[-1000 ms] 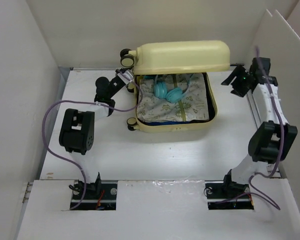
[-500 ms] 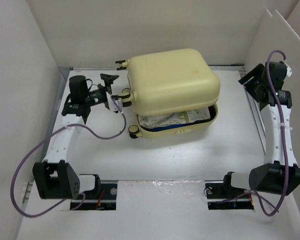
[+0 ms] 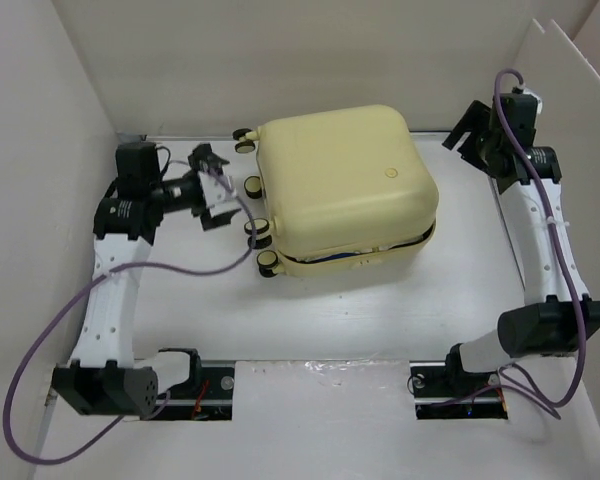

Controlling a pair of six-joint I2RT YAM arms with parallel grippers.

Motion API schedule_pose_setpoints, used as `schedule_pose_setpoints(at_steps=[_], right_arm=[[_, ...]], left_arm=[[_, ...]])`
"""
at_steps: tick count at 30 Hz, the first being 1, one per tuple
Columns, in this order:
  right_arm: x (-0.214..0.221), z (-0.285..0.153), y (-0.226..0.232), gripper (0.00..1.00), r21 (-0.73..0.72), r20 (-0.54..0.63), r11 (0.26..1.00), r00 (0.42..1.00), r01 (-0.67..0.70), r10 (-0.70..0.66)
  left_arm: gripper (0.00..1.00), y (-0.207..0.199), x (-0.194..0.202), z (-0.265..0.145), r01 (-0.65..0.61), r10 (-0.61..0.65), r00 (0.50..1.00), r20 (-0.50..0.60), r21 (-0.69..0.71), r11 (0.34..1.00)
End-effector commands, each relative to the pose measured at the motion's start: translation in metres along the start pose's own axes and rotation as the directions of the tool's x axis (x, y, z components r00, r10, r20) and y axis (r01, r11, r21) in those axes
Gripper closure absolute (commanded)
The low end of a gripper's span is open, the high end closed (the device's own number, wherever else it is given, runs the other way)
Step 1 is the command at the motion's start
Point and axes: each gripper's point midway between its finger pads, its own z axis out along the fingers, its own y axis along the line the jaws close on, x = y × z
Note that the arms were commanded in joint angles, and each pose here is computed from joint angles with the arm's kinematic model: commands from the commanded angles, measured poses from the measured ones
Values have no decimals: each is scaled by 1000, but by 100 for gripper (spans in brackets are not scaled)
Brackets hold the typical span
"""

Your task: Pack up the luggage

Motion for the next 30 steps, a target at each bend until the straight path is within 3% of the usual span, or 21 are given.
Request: schedule_pose_setpoints(at_steps=[1, 4, 8, 11, 14, 18, 20, 30], right_arm=[[28, -4, -25, 14, 57, -99, 998, 995, 22, -16], [37, -16, -61, 14, 82, -112, 994, 990, -77, 86], [65, -13, -75, 14, 48, -141, 988, 979, -144, 150], [109, 5, -92, 12, 119, -259, 982, 950, -149, 175], [136, 19, -112, 12, 182, -315, 973, 928, -146, 198], [150, 25, -113, 12, 149, -356, 976, 912, -160, 204], [161, 25, -113, 12, 143, -384, 976, 900, -164, 208], [197, 34, -115, 12, 170, -430, 956, 855, -239, 290]], left_arm=[[0, 75, 5, 18, 362, -352, 932, 83, -194, 912], [3, 127, 18, 20, 504, -472, 863, 177, -356, 787], [12, 167, 75, 40, 543, -540, 828, 153, -464, 700], [12, 173, 103, 58, 514, -542, 837, 66, -432, 741], [10, 184, 126, 81, 425, -454, 891, -18, -321, 846], [0, 196, 164, 112, 383, -411, 908, -78, -240, 892], [0, 209, 162, 120, 345, -373, 925, -75, -249, 905], [2, 135, 185, 129, 224, -217, 972, -90, 72, 972]])
